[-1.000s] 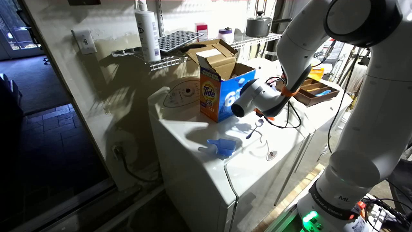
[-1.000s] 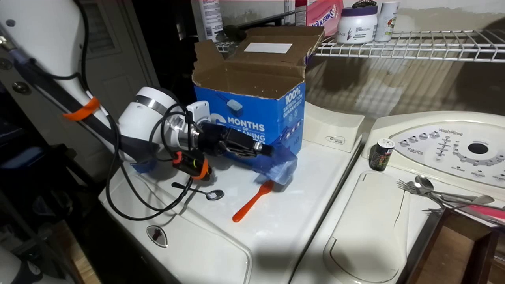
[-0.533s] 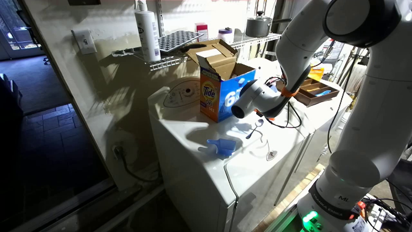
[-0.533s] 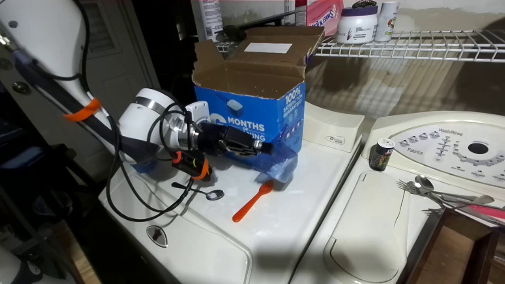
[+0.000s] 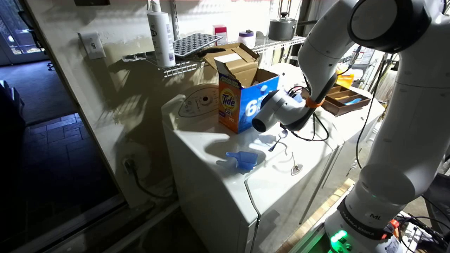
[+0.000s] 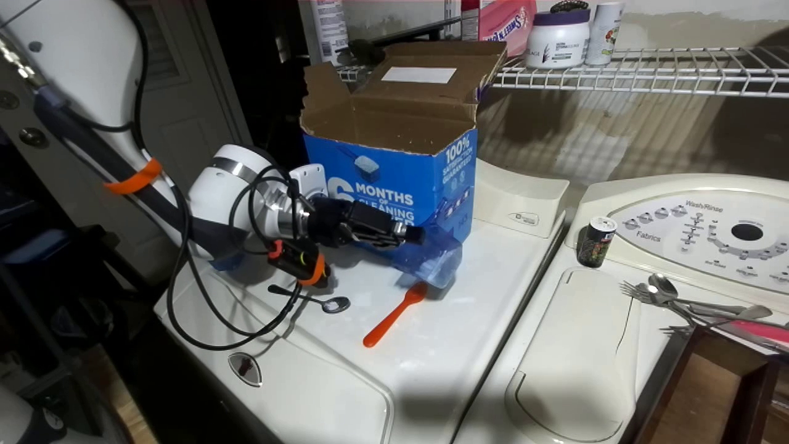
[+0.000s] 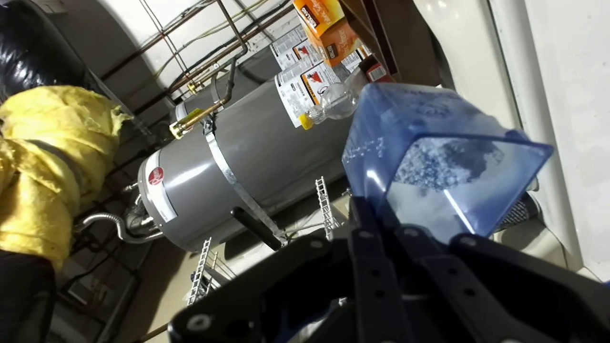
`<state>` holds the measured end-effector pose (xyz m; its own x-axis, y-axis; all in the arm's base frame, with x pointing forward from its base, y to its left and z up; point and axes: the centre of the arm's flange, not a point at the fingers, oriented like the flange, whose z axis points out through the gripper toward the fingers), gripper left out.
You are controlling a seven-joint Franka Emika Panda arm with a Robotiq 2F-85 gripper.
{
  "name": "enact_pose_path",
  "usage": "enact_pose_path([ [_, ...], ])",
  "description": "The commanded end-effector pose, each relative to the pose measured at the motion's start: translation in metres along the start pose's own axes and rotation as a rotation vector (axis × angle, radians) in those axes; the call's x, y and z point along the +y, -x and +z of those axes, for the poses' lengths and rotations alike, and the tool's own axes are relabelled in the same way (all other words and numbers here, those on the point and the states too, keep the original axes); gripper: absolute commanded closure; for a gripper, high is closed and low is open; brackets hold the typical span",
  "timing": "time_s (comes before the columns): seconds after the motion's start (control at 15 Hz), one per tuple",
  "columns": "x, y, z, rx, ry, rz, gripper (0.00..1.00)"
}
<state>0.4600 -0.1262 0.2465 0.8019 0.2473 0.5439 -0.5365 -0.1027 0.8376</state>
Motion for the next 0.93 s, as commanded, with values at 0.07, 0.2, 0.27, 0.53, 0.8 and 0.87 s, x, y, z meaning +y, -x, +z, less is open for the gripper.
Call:
enact_pose_path([
  [0.07, -0.008, 0.003, -0.003, 0.024, 0.028, -0.008, 0.99],
  [0.2, -0.011, 0.004, -0.004, 0.023, 0.034, -0.015, 0.99],
  [0.27, -0.012, 0.005, -0.004, 0.021, 0.036, -0.017, 0.99],
  [0.53, -0.017, 0.007, -0.003, 0.007, 0.045, -0.024, 0.99],
  [0.8, -0.021, 0.007, -0.003, 0.004, 0.048, -0.029, 0.99],
  [0.87, -0.022, 0.007, -0.003, 0.004, 0.047, -0.028, 0.99],
])
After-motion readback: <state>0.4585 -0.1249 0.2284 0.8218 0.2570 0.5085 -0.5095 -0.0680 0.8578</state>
